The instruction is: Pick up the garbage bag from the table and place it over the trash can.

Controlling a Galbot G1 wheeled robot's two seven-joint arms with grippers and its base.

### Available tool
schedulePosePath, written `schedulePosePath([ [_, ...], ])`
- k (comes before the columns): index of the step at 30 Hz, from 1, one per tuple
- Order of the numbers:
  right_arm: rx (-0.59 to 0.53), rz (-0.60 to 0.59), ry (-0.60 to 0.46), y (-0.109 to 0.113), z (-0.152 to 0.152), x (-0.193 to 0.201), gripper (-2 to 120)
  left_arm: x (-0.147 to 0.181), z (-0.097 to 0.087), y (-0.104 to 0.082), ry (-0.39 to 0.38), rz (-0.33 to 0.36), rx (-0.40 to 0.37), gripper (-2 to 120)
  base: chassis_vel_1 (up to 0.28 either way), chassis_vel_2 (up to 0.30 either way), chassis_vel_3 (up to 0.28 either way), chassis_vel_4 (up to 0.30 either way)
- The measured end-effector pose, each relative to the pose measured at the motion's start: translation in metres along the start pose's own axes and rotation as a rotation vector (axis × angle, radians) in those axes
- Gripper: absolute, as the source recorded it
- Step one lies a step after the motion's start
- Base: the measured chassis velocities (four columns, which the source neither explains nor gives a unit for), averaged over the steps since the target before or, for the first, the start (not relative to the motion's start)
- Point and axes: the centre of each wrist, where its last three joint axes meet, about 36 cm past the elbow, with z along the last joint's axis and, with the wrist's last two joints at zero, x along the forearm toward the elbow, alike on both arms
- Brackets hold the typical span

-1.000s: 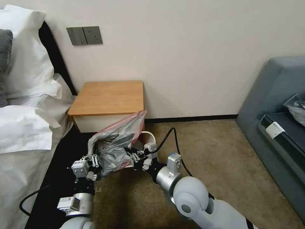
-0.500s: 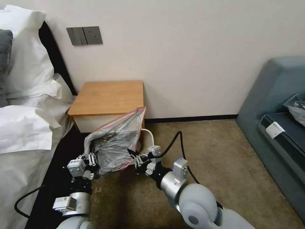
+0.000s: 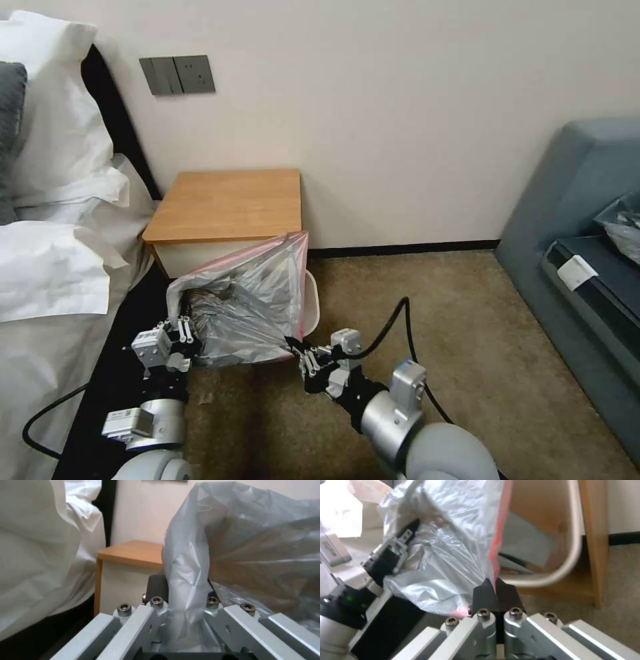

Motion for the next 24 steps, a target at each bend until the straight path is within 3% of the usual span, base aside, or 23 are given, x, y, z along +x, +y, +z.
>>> schedulePosePath([
  [7, 0.037, 0.038, 0.002, -0.011, 0.012, 0.003, 0, 0.000, -0.017, -0.004, -0.003, -0.013, 0.081, 7, 0.000, 0.000, 0.000, 0.000],
  [15, 0.090, 0.085, -0.005, -0.029, 0.019, -0.002, 0, 0.001, -0.036, -0.008, 0.048, -0.034, 0.200, 7, 0.000, 0.000, 0.000, 0.000],
  [19, 0.184, 0.093, -0.026, -0.038, 0.024, -0.002, 0, 0.002, -0.037, -0.008, 0.063, -0.039, 0.206, 7, 0.000, 0.000, 0.000, 0.000],
  [21, 0.293, 0.089, -0.053, -0.048, 0.030, 0.003, 8, 0.001, -0.036, -0.006, 0.067, -0.050, 0.200, 7, 0.000, 0.000, 0.000, 0.000],
  [24, 0.359, 0.075, -0.062, -0.052, 0.030, 0.012, 17, 0.000, -0.035, -0.004, 0.077, -0.057, 0.193, 7, 0.000, 0.000, 0.000, 0.000],
])
